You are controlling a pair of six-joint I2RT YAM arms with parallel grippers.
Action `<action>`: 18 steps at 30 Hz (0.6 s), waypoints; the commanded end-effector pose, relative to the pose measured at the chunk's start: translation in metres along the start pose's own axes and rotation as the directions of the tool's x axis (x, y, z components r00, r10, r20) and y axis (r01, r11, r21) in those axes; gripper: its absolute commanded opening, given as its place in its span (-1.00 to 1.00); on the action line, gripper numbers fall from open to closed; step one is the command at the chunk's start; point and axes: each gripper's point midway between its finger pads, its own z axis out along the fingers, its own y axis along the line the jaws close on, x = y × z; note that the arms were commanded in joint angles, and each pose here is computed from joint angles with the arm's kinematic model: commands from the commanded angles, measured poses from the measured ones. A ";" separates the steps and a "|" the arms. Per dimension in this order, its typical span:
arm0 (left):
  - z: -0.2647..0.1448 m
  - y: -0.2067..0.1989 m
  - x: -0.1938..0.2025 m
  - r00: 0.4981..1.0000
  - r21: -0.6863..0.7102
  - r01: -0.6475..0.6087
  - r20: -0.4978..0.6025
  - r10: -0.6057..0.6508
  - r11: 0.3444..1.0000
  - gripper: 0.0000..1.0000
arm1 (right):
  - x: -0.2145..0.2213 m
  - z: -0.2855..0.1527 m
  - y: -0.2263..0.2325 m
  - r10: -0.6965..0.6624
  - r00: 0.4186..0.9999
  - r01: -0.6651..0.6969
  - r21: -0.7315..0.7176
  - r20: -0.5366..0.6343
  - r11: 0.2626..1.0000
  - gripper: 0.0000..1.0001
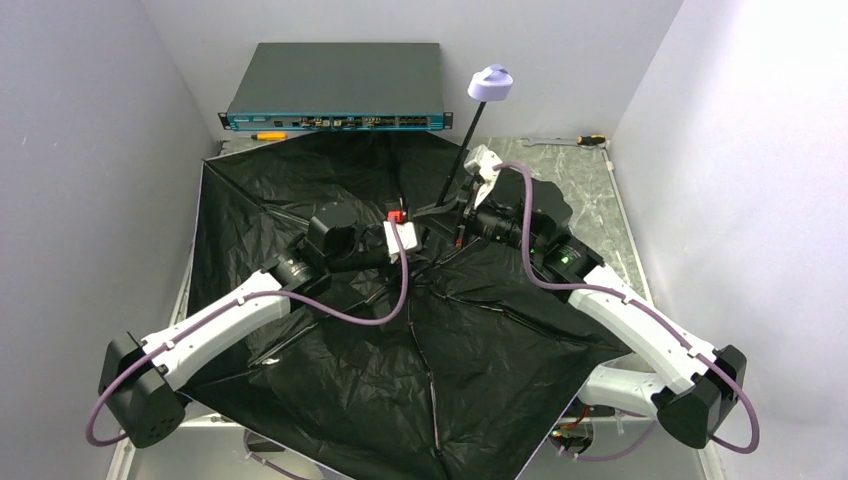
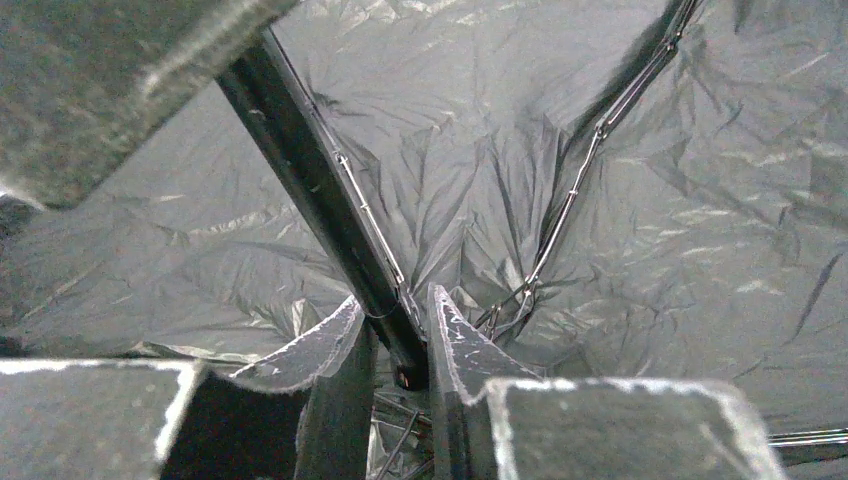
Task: Open the umbrella
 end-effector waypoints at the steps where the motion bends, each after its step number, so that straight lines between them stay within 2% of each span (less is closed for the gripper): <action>1: -0.006 -0.012 0.062 0.990 0.001 0.007 -0.141 -0.007 1.000 -0.50 | -0.072 -0.007 0.021 -0.064 0.979 0.071 -0.034 0.192 0.997 -1.00; 5: -0.014 -0.020 0.112 0.964 -0.017 0.075 -0.256 -0.077 0.997 -0.57 | -0.096 -0.012 0.024 -0.076 0.969 0.084 -0.022 0.234 0.996 -1.00; 9: -0.015 -0.025 0.147 0.917 -0.013 0.127 -0.381 -0.122 0.992 -0.45 | -0.114 -0.015 0.027 -0.080 0.958 0.088 -0.014 0.277 0.996 -1.00; 14: -0.008 -0.030 0.145 0.916 0.008 0.194 -0.359 -0.178 0.981 -0.58 | -0.129 -0.017 0.025 -0.091 0.938 0.093 0.008 0.334 0.996 -1.00; 16: -0.005 -0.034 0.138 0.916 0.036 0.245 -0.336 -0.219 0.969 -0.55 | -0.135 -0.019 0.021 -0.101 0.927 0.095 0.034 0.362 0.995 -1.00; 18: -0.004 -0.033 0.133 0.913 0.038 0.288 -0.313 -0.263 0.957 -0.43 | -0.141 -0.020 0.017 -0.111 0.914 0.094 0.063 0.390 0.994 -1.00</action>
